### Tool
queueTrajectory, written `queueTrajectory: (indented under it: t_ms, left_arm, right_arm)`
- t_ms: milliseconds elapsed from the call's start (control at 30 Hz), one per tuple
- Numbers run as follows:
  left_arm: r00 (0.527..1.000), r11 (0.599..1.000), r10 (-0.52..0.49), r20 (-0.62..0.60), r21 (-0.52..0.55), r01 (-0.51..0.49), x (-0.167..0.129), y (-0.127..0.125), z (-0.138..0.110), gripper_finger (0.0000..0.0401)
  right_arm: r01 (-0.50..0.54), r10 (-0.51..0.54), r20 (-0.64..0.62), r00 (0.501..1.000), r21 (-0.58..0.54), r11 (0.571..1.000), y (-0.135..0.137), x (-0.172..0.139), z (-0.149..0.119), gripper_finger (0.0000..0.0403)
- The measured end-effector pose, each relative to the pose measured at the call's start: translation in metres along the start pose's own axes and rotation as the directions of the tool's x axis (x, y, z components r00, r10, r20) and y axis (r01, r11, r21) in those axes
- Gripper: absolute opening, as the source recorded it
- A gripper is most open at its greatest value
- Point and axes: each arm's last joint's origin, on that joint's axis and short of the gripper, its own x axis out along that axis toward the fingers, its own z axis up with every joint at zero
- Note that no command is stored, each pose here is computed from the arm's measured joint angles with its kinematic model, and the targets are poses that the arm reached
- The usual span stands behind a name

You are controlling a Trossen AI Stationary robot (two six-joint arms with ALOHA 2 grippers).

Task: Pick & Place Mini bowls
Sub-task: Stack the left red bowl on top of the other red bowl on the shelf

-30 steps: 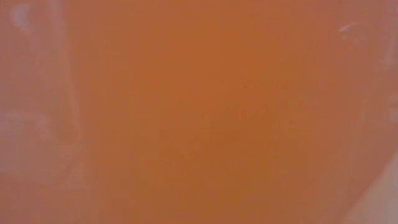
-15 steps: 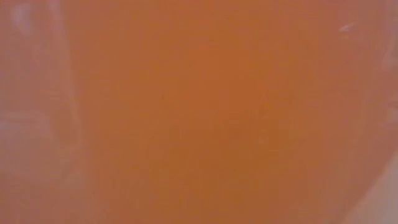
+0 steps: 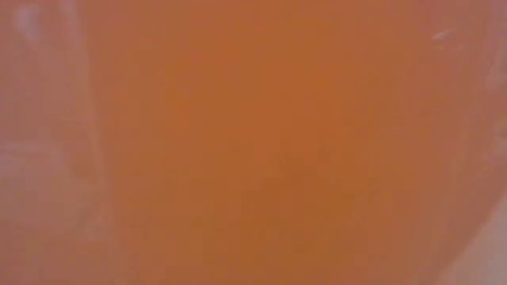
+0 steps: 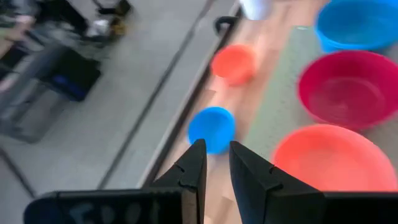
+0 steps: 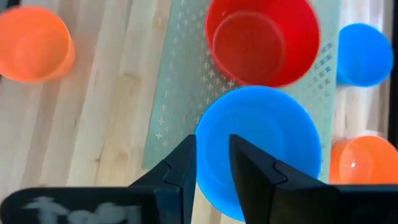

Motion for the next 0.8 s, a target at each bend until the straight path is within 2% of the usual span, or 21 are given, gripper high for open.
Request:
queueTrajectory:
  t_ms: [167,267,433,800]
  left_arm:
    - [0.989,0.990,-0.139,-0.049,-0.007,0.139,0.001,-0.006,-0.002,0.0064]
    - [0.980,0.982,-0.188,-0.072,-0.019,0.187,0.002,-0.009,-0.004,0.0064]
    - [0.969,0.976,-0.217,-0.116,-0.029,0.216,0.006,-0.015,-0.011,0.0064]
    - [0.935,0.959,-0.281,-0.218,-0.028,0.282,0.017,-0.033,-0.029,0.0064]
  right_arm:
    - [0.002,-0.003,0.064,0.998,0.007,1.000,-0.001,-0.020,0.001,0.0076]
    - [0.002,-0.004,0.095,0.995,0.024,1.000,-0.002,-0.030,-0.001,0.0070]
    - [0.001,-0.005,0.130,0.991,0.036,0.999,-0.002,-0.042,-0.005,0.0064]
    - [0.000,-0.007,0.187,0.982,0.039,0.999,-0.003,-0.048,-0.003,0.0068]
